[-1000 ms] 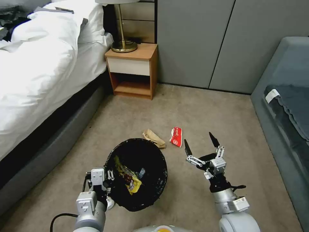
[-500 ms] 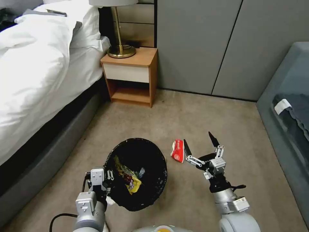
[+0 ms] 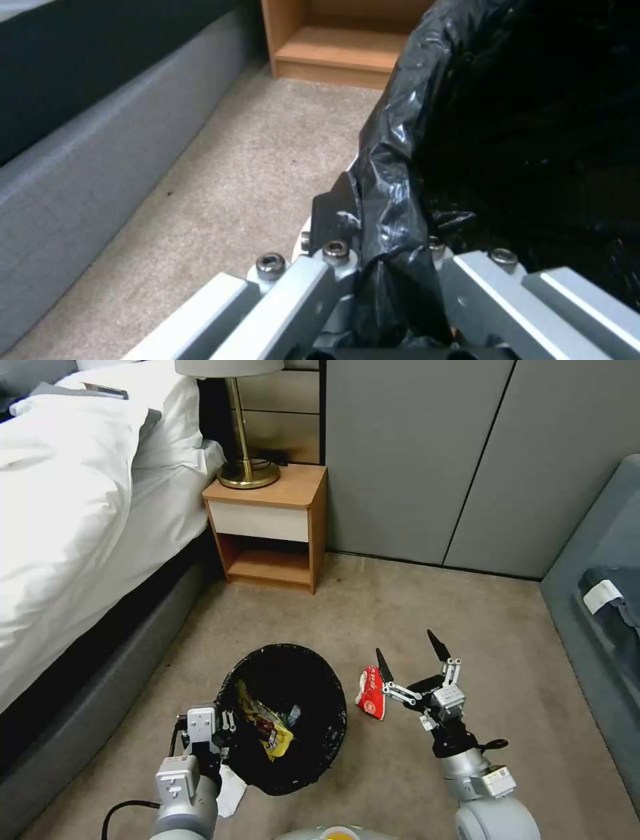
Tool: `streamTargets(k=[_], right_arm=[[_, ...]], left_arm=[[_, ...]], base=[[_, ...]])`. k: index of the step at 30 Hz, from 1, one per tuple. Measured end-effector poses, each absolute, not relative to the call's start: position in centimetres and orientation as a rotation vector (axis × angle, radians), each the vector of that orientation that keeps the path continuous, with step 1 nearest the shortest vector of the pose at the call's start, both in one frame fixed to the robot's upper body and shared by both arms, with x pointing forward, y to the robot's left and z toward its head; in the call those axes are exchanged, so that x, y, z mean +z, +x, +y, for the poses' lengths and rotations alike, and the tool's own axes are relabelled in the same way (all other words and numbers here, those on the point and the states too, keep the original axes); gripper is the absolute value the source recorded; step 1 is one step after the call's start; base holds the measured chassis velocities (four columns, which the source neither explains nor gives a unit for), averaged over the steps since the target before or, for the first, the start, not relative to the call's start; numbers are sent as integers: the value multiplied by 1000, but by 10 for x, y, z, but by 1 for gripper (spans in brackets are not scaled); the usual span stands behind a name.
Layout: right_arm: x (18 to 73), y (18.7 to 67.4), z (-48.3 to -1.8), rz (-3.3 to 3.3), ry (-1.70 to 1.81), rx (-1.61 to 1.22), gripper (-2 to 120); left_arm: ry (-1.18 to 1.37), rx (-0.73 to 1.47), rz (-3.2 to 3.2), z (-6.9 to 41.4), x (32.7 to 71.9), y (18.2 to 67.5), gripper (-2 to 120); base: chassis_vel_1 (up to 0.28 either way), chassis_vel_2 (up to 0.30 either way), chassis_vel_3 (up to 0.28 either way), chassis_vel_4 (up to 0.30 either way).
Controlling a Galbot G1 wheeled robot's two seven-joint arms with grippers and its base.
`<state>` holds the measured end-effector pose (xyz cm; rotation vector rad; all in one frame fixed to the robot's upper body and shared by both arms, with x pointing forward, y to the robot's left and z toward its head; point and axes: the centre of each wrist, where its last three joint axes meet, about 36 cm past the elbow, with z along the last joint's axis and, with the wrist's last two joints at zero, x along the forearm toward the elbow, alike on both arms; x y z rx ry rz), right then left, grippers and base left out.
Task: Pick up the trash bin, then pick up the garbage from the floor and place it into the trash bin.
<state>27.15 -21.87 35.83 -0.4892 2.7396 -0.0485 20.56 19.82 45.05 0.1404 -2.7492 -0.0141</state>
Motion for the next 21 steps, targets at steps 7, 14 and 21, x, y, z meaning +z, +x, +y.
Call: streamTargets(k=[7, 14, 21], right_arm=[[372, 294, -218, 2740, -471, -41, 100], [366, 323, -206, 2889, -486, 14, 100], [332, 346, -180, 3142, -561, -14, 100]], left_arm=[[144, -14, -2753, 199, 453, 205, 1], [157, -4, -2755, 198, 455, 204, 1], [188, -11, -2748, 205, 453, 209, 1]], base=[[0, 0, 0, 0], [0, 0, 0, 0], [0, 0, 0, 0]])
